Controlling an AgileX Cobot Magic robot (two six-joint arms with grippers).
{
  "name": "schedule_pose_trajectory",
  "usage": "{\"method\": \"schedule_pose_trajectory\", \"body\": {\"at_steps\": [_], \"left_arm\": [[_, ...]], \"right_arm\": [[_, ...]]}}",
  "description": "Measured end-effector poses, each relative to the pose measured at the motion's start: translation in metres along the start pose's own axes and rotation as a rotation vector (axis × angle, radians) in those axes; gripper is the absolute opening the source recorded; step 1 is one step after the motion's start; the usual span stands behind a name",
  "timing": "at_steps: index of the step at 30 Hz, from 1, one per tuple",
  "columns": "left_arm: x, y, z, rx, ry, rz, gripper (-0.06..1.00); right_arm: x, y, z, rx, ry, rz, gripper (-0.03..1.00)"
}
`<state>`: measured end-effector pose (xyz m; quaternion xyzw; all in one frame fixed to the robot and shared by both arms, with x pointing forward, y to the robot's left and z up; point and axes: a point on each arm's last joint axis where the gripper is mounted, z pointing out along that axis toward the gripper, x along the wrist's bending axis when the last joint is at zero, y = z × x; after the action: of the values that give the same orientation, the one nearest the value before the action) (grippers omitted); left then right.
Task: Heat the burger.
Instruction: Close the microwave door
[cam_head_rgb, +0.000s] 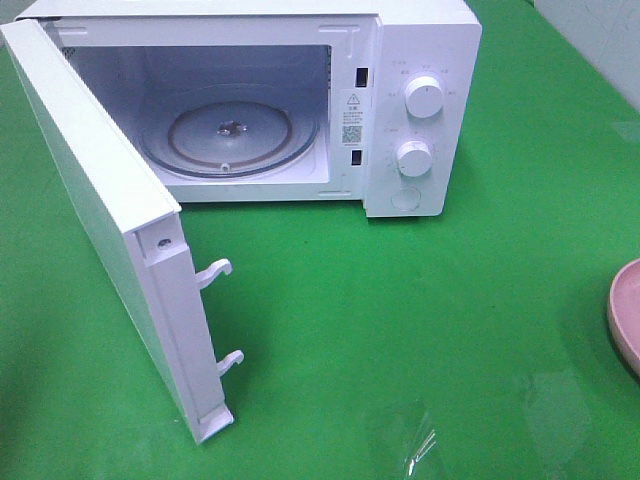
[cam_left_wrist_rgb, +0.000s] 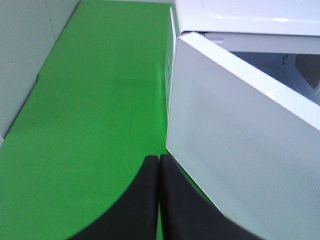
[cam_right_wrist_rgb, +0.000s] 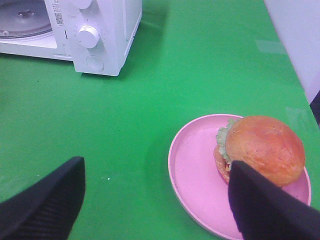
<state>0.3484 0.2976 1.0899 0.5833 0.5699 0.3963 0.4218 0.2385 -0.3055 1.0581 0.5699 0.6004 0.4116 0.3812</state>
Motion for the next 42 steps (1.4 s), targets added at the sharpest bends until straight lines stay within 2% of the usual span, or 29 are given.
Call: {"method": "schedule_pose_trajectory", "body": {"at_steps": [10, 22, 26, 31, 34, 35, 36, 38, 42], "left_arm": [[0.004, -0.016, 0.037, -0.155, 0.034, 0.019, 0.0], [0.008, -0.043, 0.073, -0.236, 0.055, 0.008, 0.0], [0.005, -0.047, 0.086, -0.237, 0.017, 0.028, 0.0], [-0.003, -0.055, 0.104, -0.217, -0.077, 0.047, 0.0], [-0.006, -0.059, 0.11, -0.198, -0.106, 0.051, 0.0], [-0.009, -0.063, 0.116, -0.187, -0.141, 0.057, 0.0], [-0.009, -0.063, 0.116, -0.187, -0.141, 0.057, 0.0], [-0.014, -0.068, 0.124, -0.189, -0.21, 0.049, 0.0], [-0.018, -0.071, 0.13, -0.201, -0.256, 0.026, 0.0]], "right_arm": [[0.0, 0.0, 0.0, 0.0, 0.0, 0.0, 0.76], [0.0, 0.0, 0.0, 0.0, 0.0, 0.0, 0.76], [0.0, 0.0, 0.0, 0.0, 0.0, 0.0, 0.76], [0.0, 0.0, 0.0, 0.0, 0.0, 0.0, 0.76], [0.0, 0.0, 0.0, 0.0, 0.0, 0.0, 0.76], [0.0, 0.0, 0.0, 0.0, 0.0, 0.0, 0.76], [0.0, 0.0, 0.0, 0.0, 0.0, 0.0, 0.76], [0.0, 0.0, 0.0, 0.0, 0.0, 0.0, 0.76], [0.0, 0.0, 0.0, 0.0, 0.0, 0.0, 0.76]]}}
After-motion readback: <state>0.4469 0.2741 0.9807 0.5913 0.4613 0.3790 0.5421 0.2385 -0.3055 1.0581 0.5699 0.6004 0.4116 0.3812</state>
